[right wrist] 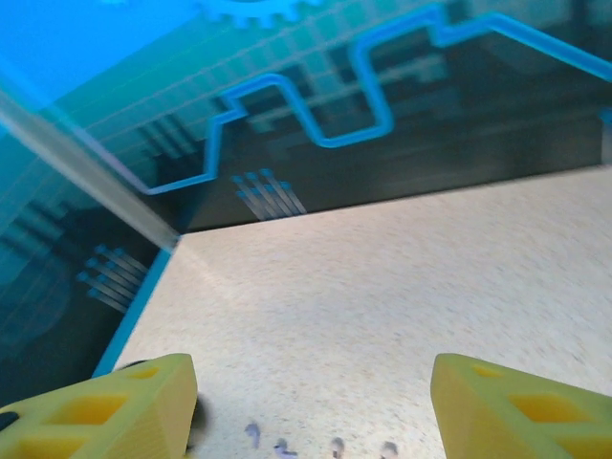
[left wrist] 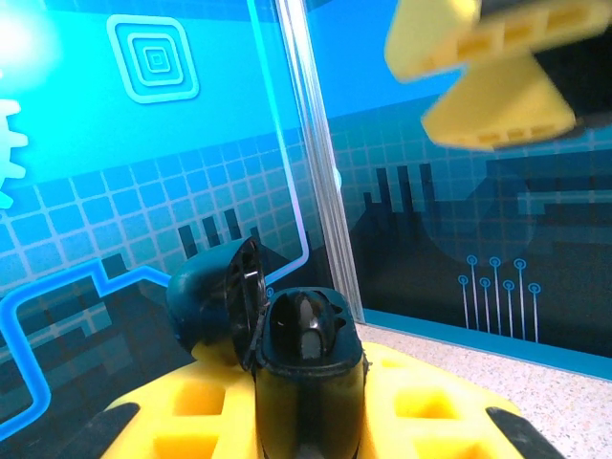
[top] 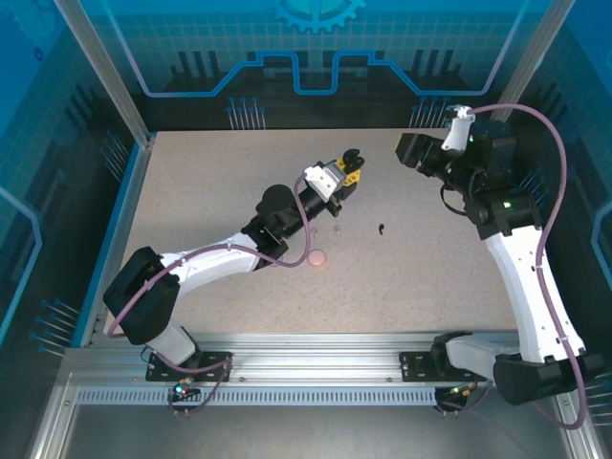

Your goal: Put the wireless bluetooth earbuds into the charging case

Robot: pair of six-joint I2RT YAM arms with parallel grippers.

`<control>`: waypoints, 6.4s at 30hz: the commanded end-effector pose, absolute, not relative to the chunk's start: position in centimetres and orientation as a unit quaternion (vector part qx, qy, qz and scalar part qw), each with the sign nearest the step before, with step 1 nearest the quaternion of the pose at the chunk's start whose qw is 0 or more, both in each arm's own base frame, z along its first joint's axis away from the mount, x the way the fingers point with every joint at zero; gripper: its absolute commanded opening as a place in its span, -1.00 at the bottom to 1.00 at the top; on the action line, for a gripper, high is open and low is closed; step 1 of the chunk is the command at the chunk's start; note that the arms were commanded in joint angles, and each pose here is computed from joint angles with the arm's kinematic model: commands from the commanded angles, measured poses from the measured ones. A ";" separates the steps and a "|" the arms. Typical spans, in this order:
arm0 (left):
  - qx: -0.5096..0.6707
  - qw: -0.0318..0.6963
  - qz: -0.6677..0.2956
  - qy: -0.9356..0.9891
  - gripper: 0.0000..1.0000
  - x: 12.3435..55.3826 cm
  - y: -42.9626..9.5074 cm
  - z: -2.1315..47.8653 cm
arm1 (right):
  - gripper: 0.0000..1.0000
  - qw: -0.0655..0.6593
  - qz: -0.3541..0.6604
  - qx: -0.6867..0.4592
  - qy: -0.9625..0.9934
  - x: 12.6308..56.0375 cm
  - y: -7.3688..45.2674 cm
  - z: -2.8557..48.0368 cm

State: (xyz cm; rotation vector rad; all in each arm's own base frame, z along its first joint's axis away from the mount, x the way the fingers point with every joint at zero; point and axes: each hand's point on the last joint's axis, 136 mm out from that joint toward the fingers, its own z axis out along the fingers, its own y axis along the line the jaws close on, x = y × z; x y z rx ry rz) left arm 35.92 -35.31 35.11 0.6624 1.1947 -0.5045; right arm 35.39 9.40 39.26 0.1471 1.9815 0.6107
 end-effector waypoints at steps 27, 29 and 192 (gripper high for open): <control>0.258 0.759 -0.233 0.551 -1.00 36.4 -34.3 35.1 | -0.14 0.093 0.077 0.149 0.981 40.3 9.3 4.4; 0.257 0.758 -0.233 0.551 -1.00 36.4 -34.3 35.0 | -0.15 0.090 0.074 0.144 0.983 40.5 9.5 4.0; 0.264 0.758 -0.270 0.532 -1.00 34.9 -34.4 36.6 | -1.00 0.456 0.432 -0.051 0.776 34.0 20.6 34.9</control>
